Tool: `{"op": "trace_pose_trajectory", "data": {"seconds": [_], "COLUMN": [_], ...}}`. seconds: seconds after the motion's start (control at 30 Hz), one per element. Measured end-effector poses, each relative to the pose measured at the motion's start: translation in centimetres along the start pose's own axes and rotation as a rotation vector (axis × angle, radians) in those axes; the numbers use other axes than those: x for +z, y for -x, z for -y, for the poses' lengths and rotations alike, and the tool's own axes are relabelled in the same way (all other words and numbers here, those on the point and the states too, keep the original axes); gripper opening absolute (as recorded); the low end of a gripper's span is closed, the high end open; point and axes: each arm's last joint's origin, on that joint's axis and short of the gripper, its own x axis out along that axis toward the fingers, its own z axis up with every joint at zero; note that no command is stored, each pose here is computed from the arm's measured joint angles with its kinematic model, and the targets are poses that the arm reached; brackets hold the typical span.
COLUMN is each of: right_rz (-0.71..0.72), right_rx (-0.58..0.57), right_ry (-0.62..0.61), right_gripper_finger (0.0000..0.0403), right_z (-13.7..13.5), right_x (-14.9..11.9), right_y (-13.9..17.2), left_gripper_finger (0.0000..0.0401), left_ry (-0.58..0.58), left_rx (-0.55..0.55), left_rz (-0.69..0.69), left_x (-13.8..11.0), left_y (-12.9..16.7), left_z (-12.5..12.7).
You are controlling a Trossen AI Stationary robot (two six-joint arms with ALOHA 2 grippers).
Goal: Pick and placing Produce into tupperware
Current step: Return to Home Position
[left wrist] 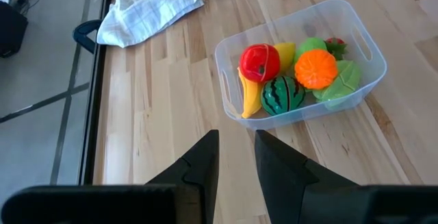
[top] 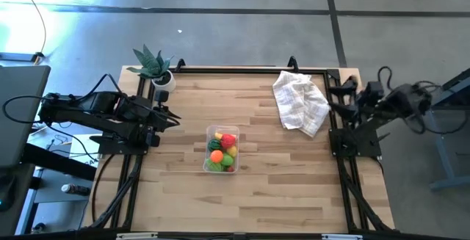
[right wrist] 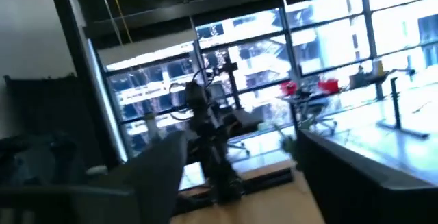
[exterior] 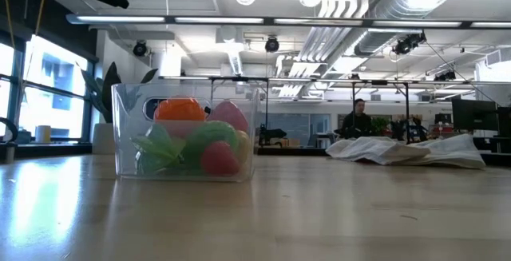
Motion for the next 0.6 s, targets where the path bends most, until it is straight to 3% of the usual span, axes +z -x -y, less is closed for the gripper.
{"op": "trace_pose_trajectory", "data": {"seconds": [0.13,0.27,0.37,0.5,0.6], "right_rz": [-0.086,-0.244,-0.299,-0.278,-0.186], "right_rx": [-0.069,-0.132,-0.083,-0.045,-0.032], "right_ry": [0.096,0.093,0.05,-0.009,-0.05], "right_gripper_finger": [0.0187,0.0115,0.0076,0.0031,0.0006], "right_z": [0.8,1.5,1.6,2.0,2.7], "right_x": [1.6,0.3,-1.2,-3.3,-4.6], "right_y": [0.9,1.5,1.7,2.3,3.2], "left_gripper_finger": [0.0085,0.0085,0.0085,0.0085,0.0085], "left_ry": [0.0,0.0,0.0,0.0,0.0], "left_rx": [0.0,0.0,0.0,0.0,0.0], "left_rz": [0.0,0.0,0.0,0.0,0.0], "left_x": [0.0,0.0,0.0,0.0,0.0], "left_y": [0.0,0.0,0.0,0.0,0.0], "left_z": [0.0,0.0,0.0,0.0,0.0]}}
